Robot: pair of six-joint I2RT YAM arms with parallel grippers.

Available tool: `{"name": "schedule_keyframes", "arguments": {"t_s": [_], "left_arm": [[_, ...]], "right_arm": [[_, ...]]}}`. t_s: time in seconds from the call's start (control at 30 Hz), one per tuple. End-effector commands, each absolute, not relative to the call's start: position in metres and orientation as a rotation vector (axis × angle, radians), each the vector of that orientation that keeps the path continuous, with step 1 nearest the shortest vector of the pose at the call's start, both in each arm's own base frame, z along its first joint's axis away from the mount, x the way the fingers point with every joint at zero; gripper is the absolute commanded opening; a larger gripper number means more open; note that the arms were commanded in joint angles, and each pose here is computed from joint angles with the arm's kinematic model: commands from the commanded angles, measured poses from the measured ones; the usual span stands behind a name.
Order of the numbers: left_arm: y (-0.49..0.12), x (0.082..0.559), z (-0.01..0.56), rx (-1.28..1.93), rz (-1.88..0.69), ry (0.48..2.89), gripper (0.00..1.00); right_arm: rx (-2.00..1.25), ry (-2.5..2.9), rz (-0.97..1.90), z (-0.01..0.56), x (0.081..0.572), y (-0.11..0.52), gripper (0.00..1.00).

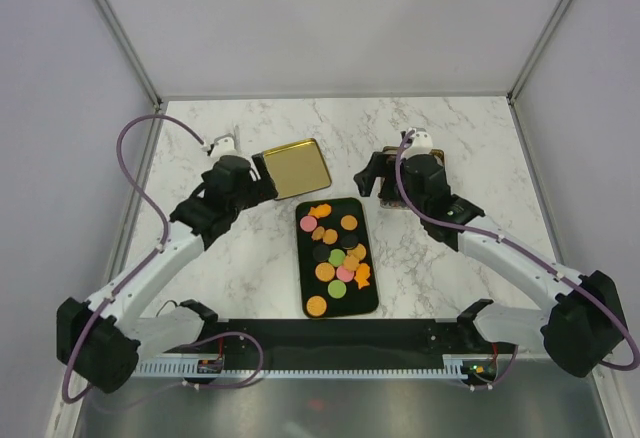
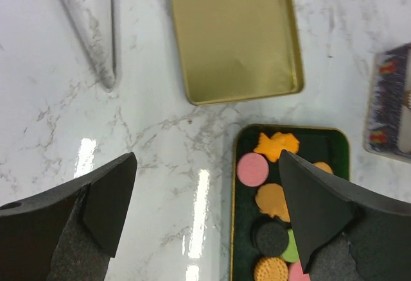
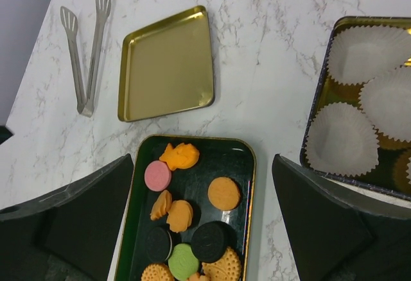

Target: Pack the cookies

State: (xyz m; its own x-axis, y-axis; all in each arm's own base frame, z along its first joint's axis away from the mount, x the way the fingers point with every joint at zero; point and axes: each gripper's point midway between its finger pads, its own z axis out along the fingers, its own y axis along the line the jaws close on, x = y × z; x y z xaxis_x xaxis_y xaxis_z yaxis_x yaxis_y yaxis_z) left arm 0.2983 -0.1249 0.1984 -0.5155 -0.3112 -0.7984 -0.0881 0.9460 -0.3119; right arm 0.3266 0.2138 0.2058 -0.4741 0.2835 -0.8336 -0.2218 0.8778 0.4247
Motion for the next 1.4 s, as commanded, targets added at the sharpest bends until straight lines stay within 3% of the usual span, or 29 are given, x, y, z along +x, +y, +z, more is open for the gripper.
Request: {"name": "schedule_keyframes", "arguments": {"t_s": [0.0,0.23,0.5,1.03,1.37], "left_arm": [[-0.093,0.330,0.183,-0.524,-0.159,2.035,1.00],[-0.037,0.396,0.141,-0.667,0.029,2.079,1.00],[-0.029,0.457,0.077,-0.616,0.111,2.258,1.00],[-0.014,0.478,0.032,-0.590,0.036,2.486,0.95],[-0.003,0.468,0.020,-0.556,0.130,2.558,0.94]], "right_arm": [[-0.036,2.003,0.669,0.209,0.323,0.232,0.98],[-0.070,2.044,0.715,0.198,0.317,0.240,0.98],[-0.077,2.037,0.723,0.202,0.313,0.239,0.98],[-0.103,2.064,0.692,0.192,0.310,0.235,0.98],[-0.100,2.055,0.700,0.195,0.308,0.234,0.98]]}}
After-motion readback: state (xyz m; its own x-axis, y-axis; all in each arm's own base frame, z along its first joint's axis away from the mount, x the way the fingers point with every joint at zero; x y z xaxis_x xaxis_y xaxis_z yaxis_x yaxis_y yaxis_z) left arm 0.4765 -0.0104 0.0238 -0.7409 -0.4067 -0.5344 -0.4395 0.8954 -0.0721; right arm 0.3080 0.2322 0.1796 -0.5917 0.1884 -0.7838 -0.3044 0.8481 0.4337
